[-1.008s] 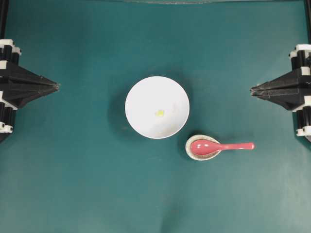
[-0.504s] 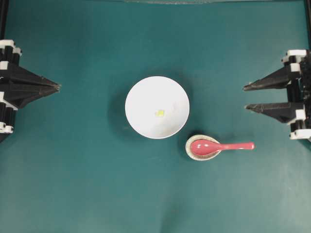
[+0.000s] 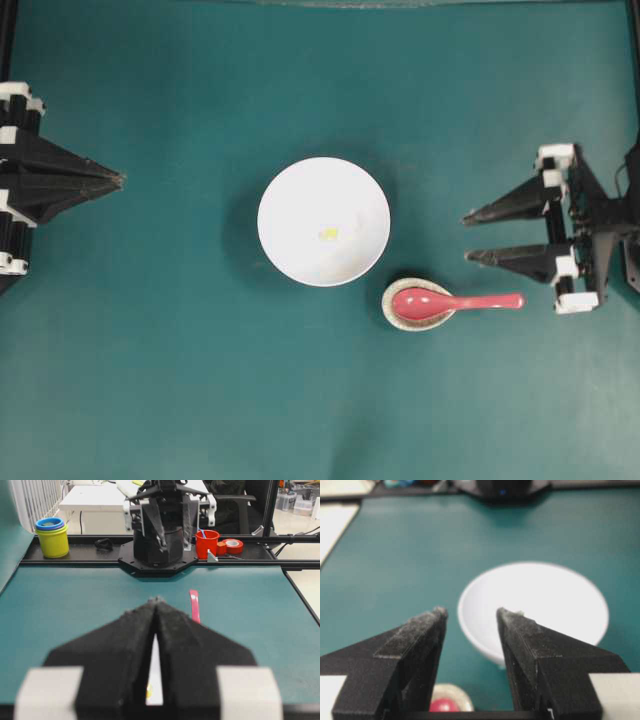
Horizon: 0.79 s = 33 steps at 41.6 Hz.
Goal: Scoop the yellow hexagonal prism block from the bowl with a spoon using the right arm.
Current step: 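Move the right gripper left toward the pink spoon handle, then close the right gripper on the pink spoon handle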
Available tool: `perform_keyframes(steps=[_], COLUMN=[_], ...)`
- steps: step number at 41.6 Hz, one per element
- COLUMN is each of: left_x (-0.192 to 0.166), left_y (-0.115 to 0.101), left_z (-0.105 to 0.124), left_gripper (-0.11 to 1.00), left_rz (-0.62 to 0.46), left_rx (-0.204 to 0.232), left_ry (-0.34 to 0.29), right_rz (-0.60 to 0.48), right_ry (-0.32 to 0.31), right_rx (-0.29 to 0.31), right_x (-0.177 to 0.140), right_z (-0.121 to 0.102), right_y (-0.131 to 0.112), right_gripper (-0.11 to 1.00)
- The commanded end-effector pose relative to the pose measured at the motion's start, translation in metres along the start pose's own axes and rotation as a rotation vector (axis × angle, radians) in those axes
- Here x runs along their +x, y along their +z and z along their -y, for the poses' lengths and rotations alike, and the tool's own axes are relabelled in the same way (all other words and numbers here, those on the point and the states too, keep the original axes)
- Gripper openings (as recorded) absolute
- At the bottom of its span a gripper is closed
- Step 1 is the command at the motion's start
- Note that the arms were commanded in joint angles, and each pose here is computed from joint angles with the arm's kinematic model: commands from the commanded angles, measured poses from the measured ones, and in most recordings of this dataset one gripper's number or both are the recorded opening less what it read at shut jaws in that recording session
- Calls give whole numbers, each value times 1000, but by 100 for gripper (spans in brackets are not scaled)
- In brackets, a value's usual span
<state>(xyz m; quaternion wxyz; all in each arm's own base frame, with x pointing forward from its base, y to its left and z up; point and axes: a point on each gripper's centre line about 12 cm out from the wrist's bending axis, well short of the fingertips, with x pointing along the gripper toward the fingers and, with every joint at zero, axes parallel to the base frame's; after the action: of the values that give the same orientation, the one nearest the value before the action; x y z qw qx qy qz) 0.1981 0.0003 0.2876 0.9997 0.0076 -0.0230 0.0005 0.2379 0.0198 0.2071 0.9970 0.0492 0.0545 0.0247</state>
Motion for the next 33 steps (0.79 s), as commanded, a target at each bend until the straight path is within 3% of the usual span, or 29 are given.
perform_keyframes(steps=[1, 17, 33], left_x=[3, 3, 4], left_y=[9, 9, 7], left_z=[0, 0, 0], left_gripper=[0, 0, 0], left_rz=[20, 20, 12], left_rx=[5, 8, 8], left_ry=[1, 1, 1], right_rz=[14, -16, -113], right_ry=[17, -13, -82], right_rx=[10, 88, 48], right_x=[4, 3, 3], right_z=[-6, -23, -36], right_y=[-5, -60, -108], right_gripper=[52, 52, 52])
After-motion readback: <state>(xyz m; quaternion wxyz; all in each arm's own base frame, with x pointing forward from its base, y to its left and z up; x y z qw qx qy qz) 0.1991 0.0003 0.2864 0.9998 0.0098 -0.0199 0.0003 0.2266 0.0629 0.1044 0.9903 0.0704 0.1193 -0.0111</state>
